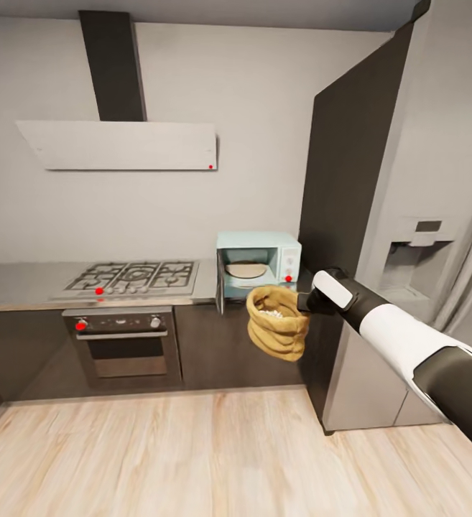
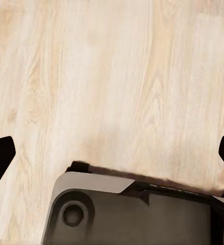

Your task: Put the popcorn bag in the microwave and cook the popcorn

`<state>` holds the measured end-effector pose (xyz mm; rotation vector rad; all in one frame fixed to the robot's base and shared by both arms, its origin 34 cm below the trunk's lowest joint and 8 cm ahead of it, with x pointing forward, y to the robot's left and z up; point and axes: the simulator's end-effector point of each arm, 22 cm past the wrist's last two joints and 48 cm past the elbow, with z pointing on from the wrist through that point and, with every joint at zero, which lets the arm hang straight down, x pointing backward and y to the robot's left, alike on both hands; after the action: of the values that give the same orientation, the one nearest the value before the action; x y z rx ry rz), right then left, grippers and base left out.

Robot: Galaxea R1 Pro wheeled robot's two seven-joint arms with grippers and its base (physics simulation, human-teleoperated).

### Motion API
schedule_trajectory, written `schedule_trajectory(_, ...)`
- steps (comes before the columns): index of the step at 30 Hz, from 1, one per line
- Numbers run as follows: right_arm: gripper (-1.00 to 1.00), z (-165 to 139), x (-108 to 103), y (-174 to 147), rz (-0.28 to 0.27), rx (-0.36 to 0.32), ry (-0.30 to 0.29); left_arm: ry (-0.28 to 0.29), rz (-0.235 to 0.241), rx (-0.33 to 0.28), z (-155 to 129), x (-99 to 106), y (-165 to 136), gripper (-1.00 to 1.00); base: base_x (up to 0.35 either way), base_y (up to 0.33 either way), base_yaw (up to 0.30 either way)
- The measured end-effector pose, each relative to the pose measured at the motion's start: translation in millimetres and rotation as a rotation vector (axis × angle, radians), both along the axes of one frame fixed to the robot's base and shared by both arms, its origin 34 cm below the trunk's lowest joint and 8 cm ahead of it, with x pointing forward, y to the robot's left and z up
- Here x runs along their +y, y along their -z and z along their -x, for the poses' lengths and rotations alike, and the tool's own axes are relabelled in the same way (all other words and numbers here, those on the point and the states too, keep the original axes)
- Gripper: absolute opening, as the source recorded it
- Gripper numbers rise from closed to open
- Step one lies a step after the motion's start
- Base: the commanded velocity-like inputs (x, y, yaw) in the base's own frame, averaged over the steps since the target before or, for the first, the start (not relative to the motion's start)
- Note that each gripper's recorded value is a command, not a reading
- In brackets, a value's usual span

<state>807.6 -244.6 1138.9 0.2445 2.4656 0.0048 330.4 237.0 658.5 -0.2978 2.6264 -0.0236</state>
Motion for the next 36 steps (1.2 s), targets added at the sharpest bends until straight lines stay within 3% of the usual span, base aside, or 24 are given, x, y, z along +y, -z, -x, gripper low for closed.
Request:
schedule_trajectory(10,-1.00,0,3,-1,-0.002,-0.003,-0.003,0.000,0.000,0.001,0,0,0,1.00,0.336,-0.179,0.004)
schedule_trajectory(17,-1.00,-1,3,0,-0.002,-0.002,-0.004,-0.001,0.000,0.002,1,0,0,1.00,0.295,-0.163,0.201)
schedule_trajectory(26,-1.00,-2,9,-4,-0.004,-0.006,-0.007,0.000,0.001,0.006,4,0,1,1.00,0.027,-0.011,0.016)
schedule_trajectory(36,-1.00,-1,17,-5,-0.012,-0.006,-0.013,-0.001,0.000,0.006,4,1,1,1.00,0.319,0.000,0.000)
